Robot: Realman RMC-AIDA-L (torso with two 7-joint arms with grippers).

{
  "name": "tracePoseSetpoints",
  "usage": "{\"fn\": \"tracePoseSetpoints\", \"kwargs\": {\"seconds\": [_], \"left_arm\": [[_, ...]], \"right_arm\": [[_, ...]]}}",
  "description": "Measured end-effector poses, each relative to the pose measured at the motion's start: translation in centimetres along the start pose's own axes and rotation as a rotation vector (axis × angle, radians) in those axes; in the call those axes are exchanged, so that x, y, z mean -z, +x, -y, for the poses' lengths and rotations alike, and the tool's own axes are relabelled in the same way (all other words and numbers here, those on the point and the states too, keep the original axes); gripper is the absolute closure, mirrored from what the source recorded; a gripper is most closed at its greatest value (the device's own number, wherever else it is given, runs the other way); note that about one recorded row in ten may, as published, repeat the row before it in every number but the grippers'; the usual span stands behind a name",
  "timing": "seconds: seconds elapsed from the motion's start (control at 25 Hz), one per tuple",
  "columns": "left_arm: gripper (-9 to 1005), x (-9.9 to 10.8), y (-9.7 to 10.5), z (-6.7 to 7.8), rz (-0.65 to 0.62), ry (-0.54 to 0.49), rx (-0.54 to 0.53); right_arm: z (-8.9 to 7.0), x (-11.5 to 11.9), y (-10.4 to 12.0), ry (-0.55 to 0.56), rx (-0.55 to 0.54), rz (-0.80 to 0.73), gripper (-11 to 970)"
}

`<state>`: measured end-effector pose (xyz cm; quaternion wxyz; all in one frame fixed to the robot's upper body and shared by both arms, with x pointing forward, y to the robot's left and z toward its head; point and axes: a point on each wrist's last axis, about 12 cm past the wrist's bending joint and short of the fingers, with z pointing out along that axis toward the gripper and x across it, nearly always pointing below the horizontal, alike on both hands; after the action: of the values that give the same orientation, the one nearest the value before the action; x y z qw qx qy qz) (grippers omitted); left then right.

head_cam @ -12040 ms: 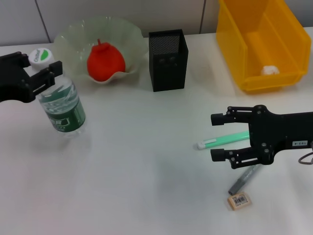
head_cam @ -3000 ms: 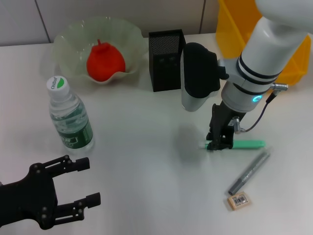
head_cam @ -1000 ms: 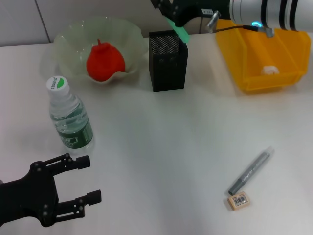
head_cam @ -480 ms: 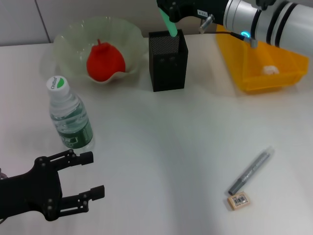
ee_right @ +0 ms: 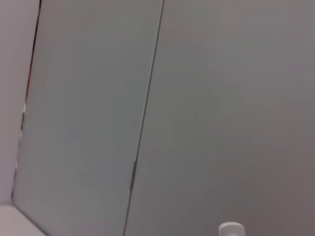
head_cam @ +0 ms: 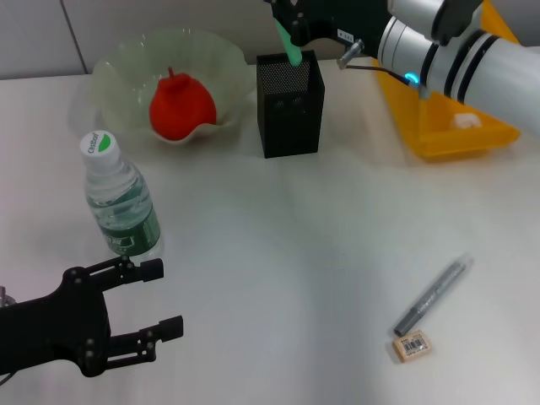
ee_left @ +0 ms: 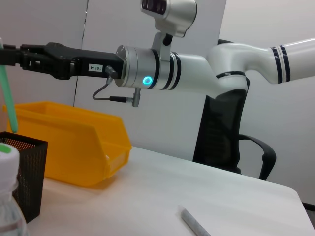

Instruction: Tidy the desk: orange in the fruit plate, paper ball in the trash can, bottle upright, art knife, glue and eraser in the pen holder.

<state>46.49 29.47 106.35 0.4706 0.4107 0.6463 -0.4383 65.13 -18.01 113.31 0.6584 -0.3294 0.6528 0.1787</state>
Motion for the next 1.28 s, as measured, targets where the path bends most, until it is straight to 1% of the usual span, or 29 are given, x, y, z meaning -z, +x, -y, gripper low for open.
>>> {"fn": "tracePoseSetpoints", "kwargs": {"seconds": [0.16, 0.44, 0.68, 1.08, 1.24, 1.28], "left_arm": [[211, 0.0, 0.0, 0.0, 0.000, 0.000, 0.000], [211, -0.1, 0.1, 0.0, 0.002, 0.001, 0.001], [211, -0.2, 0.1, 0.0, 0.001, 0.002, 0.001], [211, 0.0, 0.3, 0.2, 0.001, 0.003, 0.012], [211, 0.1, 0.4, 0.3, 0.002, 0.003, 0.015], [211, 0.2, 0.4, 0.4, 0.002, 0.001, 0.018]], "right_arm": [[-0.2, 0.1, 0.4, -0.002, -0.016, 0.020, 697], [-0.6, 0.2, 1.3, -0.010, -0.023, -0.008, 685], [-1.1, -0.5, 1.7, -0.036, -0.020, -0.047, 674], [-0.8, -0.1, 1.4, -0.031, -0.039, -0.028, 373], [-0.8, 0.9, 0.7, -0.081, -0.047, -0.049, 238], [-0.8, 1.3, 0.4, -0.103, -0.053, -0.068, 234]]}}
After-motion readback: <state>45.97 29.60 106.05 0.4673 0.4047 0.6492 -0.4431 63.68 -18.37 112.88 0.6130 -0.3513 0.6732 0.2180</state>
